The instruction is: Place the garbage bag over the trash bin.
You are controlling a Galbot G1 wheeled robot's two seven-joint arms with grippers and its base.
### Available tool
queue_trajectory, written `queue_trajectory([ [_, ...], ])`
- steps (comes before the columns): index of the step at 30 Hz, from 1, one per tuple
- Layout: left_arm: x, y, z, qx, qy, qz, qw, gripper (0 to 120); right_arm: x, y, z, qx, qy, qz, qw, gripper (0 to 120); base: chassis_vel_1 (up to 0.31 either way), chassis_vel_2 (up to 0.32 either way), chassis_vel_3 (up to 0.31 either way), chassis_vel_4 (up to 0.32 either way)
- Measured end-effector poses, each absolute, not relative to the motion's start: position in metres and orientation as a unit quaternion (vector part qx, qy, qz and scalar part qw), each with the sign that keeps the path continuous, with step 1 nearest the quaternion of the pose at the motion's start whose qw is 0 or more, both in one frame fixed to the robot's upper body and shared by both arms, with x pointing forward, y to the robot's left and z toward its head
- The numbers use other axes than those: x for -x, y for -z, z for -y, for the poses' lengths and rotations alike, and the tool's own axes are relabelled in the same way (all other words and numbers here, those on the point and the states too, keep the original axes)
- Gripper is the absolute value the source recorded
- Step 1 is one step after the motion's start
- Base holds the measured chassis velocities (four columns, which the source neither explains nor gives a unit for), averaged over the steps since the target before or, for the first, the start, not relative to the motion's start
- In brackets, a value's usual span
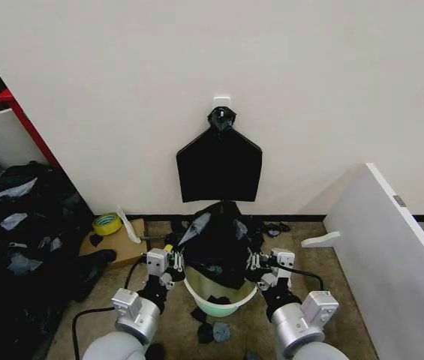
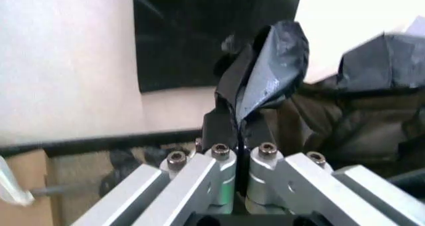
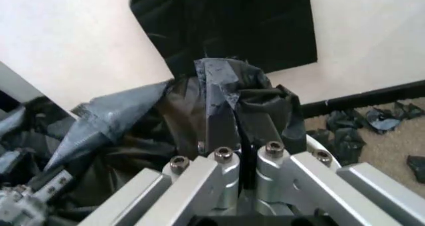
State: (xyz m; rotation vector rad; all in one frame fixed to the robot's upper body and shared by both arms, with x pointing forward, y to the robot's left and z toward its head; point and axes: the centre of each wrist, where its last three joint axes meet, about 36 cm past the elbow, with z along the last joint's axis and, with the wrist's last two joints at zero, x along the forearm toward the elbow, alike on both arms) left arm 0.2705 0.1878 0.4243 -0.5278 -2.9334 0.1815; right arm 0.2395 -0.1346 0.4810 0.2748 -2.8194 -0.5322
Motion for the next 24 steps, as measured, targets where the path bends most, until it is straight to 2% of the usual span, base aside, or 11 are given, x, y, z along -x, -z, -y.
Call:
queue_trajectory([
  [8,-0.266,-0.372,-0.164,0.213,-0.069,0.971,0.086,0,-0.245,-0.454,0.139,-0.069,0.129,0.979,0.140,0,0.000,0.000,0.000,0.000],
  [12,-0.256,-0.341,-0.149,0.223,-0.042,0.972,0.066,0,-0.233,-0.446,0.141,-0.053,0.098,0.976,0.189,0,0.000,0.000,0.000,0.000],
  [17,-0.245,-0.339,-0.150,0.186,0.001,0.981,0.052,0,-0.216,-0.459,0.143,-0.044,0.100,0.965,0.237,0,0.000,0.000,0.000,0.000],
  [21,-0.234,-0.356,-0.155,0.156,0.023,0.984,0.084,0,-0.207,-0.474,0.146,-0.041,0.103,0.953,0.282,0,0.000,0.000,0.000,0.000],
  [24,-0.227,-0.383,-0.161,0.136,0.019,0.978,0.155,0,-0.206,-0.479,0.153,-0.040,0.097,0.946,0.306,0,0.000,0.000,0.000,0.000],
])
